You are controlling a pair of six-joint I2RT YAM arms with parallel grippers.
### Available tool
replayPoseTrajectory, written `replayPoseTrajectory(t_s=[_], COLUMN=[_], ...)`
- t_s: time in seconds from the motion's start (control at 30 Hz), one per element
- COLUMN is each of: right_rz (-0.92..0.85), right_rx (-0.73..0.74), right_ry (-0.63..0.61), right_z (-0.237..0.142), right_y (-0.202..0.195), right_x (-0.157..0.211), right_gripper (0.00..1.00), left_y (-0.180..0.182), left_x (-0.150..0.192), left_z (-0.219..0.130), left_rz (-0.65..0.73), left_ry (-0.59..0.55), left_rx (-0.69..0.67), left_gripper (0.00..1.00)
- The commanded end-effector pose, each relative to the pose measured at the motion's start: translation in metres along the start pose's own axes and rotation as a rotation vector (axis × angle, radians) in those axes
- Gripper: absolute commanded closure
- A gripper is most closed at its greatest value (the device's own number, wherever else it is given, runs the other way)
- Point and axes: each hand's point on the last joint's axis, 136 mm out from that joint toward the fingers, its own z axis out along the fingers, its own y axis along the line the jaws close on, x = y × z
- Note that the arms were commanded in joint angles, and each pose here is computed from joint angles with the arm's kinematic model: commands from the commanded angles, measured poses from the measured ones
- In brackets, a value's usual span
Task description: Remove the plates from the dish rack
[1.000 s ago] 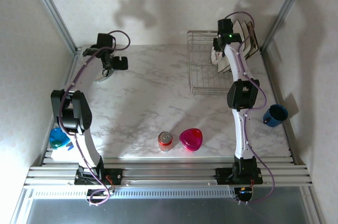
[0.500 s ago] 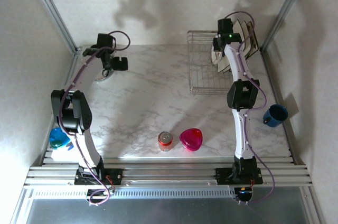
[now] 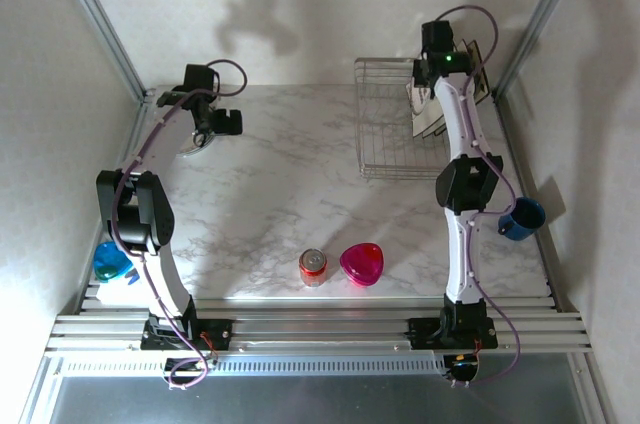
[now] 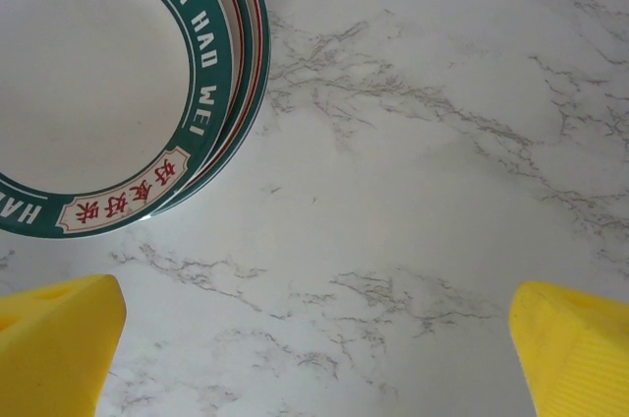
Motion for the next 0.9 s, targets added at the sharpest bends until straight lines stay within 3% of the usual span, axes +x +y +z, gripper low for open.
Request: replayPoseTrajectory(t_s=[0.0,0.33,0.6,0.7,0.87], right_rz=[0.015,0.013,0.028,0.060,0.142], right_rx=[-0.065,-0.152,-0.235,-0.364,-0.730], right_ry=[-0.132,-0.180,-0.156,-0.129,-0.127], right_z=[-0.068,-0.134,-0.152,-0.160,-0.185], right_y=[0.005,0.006,0.013,0.031,0.081], right_x=[-0.039,-0.043,-0.023,-0.009,0.013], right_gripper=[1.00,1.00,1.00,1.00,1.00], left_y=[0.001,-0.003,-0.006,-0.007,-0.012], left_x=[0.010,0.012,0.008,0.009,0.009], left_z=[-0.006,-0.002,0.000,0.000,0.002], left_rz=[0.025,0.016,0.017,0.015,0.017], left_ry=[0.018,0.021,0.016,0.015,0.012], left_rx=[-0.021,-0.002,0.005,0.007,0.021], left_gripper=[0.00,0.00,0.00,0.01,0.00])
